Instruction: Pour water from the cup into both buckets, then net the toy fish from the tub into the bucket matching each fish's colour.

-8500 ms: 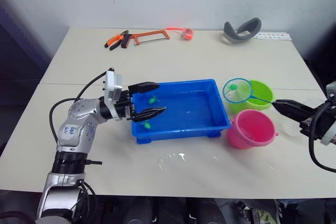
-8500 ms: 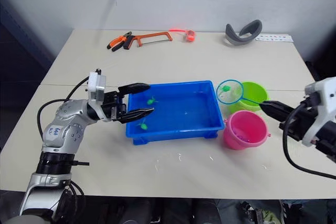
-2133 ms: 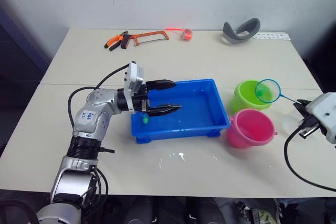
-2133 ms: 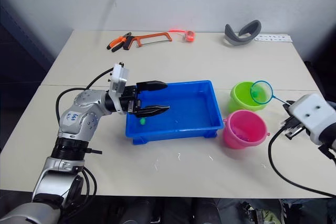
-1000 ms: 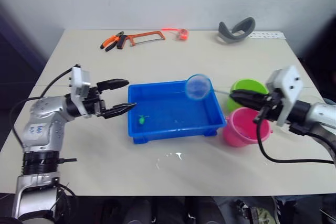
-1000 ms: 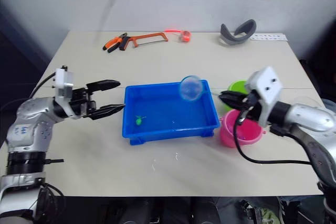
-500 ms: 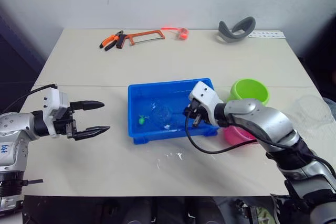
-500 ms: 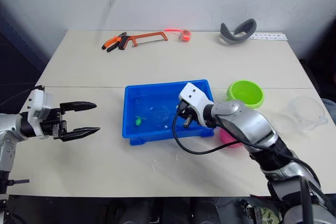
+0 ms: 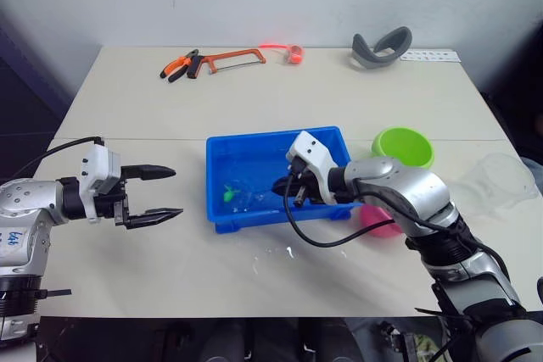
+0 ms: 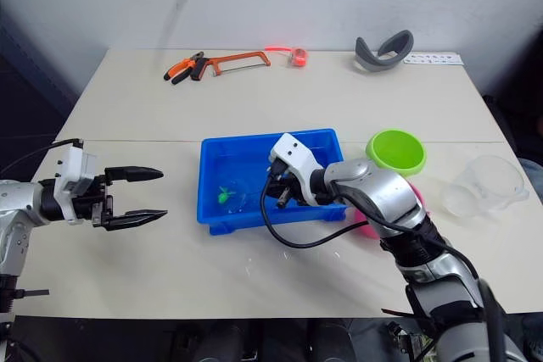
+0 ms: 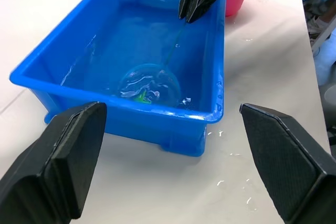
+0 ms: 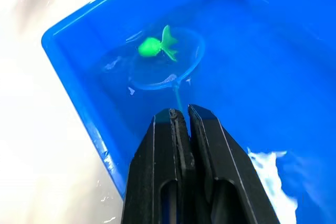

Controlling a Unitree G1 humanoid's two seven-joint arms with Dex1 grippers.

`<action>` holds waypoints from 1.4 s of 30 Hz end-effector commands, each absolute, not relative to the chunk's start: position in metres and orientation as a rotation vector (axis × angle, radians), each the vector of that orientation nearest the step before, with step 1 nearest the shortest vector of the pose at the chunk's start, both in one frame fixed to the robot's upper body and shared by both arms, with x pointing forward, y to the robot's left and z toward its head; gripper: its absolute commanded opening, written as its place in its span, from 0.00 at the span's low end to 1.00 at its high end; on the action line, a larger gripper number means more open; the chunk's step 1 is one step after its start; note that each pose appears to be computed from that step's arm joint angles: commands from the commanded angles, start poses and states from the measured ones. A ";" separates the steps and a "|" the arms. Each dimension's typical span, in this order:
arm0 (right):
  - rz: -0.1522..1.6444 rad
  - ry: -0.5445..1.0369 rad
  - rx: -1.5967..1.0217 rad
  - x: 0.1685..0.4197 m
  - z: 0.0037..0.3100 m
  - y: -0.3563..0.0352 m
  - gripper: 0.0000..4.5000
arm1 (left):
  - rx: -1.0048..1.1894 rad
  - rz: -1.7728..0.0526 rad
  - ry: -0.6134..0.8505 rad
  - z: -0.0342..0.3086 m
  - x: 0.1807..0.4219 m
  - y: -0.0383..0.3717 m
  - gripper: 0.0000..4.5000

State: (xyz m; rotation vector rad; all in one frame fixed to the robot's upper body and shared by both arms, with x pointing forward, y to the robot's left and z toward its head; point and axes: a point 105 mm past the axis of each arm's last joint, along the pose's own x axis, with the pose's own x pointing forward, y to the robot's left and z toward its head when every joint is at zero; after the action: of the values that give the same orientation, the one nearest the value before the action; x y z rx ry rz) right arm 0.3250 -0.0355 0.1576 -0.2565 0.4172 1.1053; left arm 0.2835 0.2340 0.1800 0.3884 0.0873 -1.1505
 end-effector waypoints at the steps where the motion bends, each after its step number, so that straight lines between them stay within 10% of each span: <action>1: 1.123 0.384 -0.185 0.322 0.171 -0.036 0.00 | 0.427 -1.150 0.076 0.188 0.285 0.234 0.98; 14: 1.113 0.346 -0.033 0.304 0.198 -0.070 0.00 | 0.352 -1.257 0.016 0.206 0.283 0.205 0.98; 42: 0.339 0.021 -0.023 0.236 0.246 -0.278 0.00 | 0.143 -1.460 -0.236 0.215 0.320 0.081 0.98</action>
State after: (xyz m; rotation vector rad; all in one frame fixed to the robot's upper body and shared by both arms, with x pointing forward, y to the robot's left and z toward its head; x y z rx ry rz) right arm 0.2385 -0.2649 0.2343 0.0238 0.0788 0.4029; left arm 0.3203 0.0827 0.2066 0.1173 -0.1989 -1.4562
